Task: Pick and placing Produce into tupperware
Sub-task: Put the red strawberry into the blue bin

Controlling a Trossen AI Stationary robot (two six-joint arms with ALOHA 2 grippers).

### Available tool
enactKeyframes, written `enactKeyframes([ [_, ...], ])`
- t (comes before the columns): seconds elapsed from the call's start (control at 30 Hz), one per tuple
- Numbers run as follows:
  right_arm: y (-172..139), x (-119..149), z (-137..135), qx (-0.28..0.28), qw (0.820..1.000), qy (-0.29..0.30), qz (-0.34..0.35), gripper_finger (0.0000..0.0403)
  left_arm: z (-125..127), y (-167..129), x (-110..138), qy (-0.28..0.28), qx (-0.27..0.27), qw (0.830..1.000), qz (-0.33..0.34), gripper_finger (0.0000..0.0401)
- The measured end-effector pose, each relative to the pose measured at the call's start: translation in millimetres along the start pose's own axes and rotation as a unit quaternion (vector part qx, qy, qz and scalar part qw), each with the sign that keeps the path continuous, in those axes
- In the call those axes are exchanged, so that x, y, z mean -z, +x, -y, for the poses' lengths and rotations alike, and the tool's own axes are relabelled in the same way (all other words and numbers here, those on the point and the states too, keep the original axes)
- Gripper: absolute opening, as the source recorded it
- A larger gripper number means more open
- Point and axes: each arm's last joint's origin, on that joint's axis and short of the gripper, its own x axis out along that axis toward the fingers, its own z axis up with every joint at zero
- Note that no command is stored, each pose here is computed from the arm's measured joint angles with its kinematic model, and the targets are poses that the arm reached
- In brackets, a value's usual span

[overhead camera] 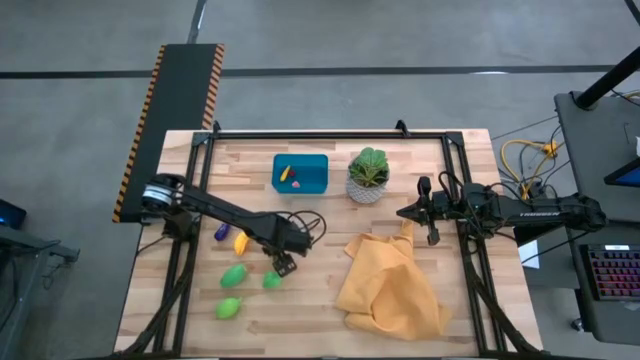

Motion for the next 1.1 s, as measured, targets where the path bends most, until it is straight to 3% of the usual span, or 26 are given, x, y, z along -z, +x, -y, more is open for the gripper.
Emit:
enactKeyframes([
  [0.77, 0.0, 0.0, 0.0, 0.0, 1.0, 0.0, 0.0, 0.0009, 1.4, 11.7, -1.2, 0.05, 0.003, 0.998, -0.029, 0.0283],
  [0.9, 0.0, 0.0, 0.0, 0.0, 1.0, 0.0, 0.0, 0.0009, 1.4, 11.7, -1.2, 0.06, 0.006, 0.998, -0.031, 0.0253],
  [1.1, 0.0, 0.0, 0.0, 0.0, 1.0, 0.0, 0.0, 0.0009, 1.1, 11.7, -1.8, 0.068, 0.006, 0.997, -0.03, 0.0174],
])
